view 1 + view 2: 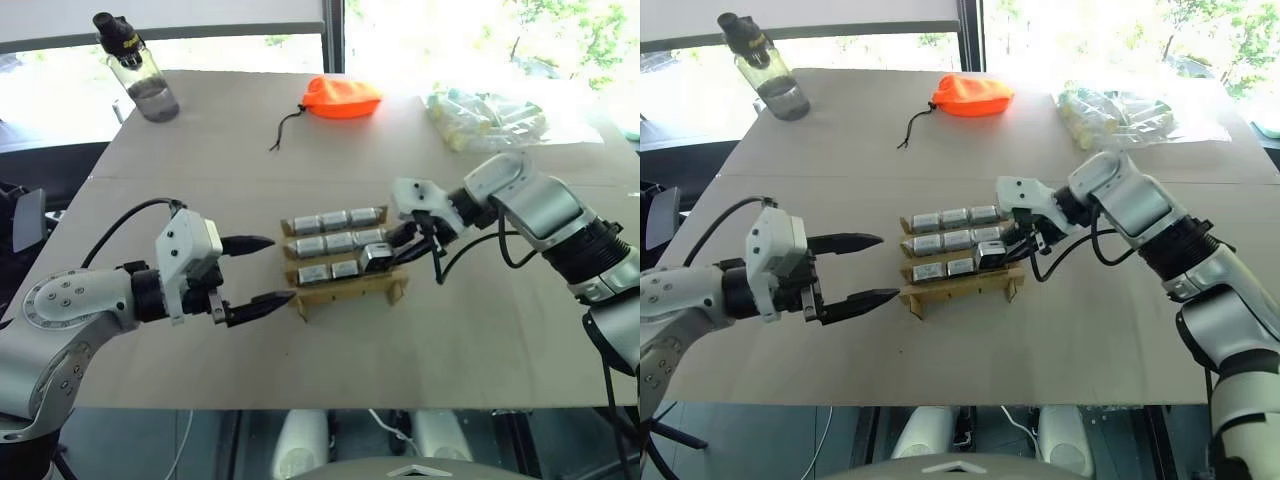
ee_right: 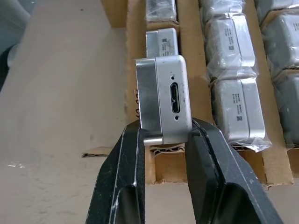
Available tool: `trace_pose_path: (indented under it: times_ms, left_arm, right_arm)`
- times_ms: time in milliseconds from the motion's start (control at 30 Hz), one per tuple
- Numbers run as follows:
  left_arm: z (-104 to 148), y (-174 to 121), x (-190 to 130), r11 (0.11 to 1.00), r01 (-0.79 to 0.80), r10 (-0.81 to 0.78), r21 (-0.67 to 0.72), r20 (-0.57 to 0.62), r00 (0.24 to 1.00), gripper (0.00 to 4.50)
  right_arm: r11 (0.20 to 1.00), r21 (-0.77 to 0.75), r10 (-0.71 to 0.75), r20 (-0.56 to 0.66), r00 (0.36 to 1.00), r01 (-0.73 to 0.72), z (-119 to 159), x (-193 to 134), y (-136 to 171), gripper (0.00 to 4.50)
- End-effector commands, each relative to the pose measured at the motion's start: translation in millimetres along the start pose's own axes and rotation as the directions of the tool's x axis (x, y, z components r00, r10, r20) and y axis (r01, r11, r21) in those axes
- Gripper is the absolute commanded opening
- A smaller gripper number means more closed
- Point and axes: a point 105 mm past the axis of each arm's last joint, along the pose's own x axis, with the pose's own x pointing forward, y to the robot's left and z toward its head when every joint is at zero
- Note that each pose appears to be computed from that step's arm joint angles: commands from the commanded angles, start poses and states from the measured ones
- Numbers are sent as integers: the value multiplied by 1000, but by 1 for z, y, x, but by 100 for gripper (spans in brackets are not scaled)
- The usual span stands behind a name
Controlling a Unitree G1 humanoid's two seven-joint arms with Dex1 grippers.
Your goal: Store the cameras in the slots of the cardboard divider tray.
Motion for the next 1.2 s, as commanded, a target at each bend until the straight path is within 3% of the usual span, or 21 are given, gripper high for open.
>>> trace_pose_path:
  times_ms: [33,500,767,1033,1200]
  left_arm:
    - [10,0,-4,998,-22,22,55,5,1000,450]
    - [11,2,-3,997,-26,25,67,11,1000,450]
    - [9,0,-3,998,-9,8,55,2,1000,450]
    - [5,-1,-6,998,-26,27,58,-9,1000,450]
    - [-9,14,-6,992,-125,125,15,1,992,450]
  right_arm:
    - [998,-30,-59,-15,998,58,13,-4,-5,66]
    - [997,-47,-59,-104,993,54,2,0,-3,66]
    - [999,-26,-45,-85,995,43,7,-3,0,446]
    - [999,38,-5,30,1000,4,8,-33,16,446]
    - [994,86,40,354,934,-75,8,-47,33,446]
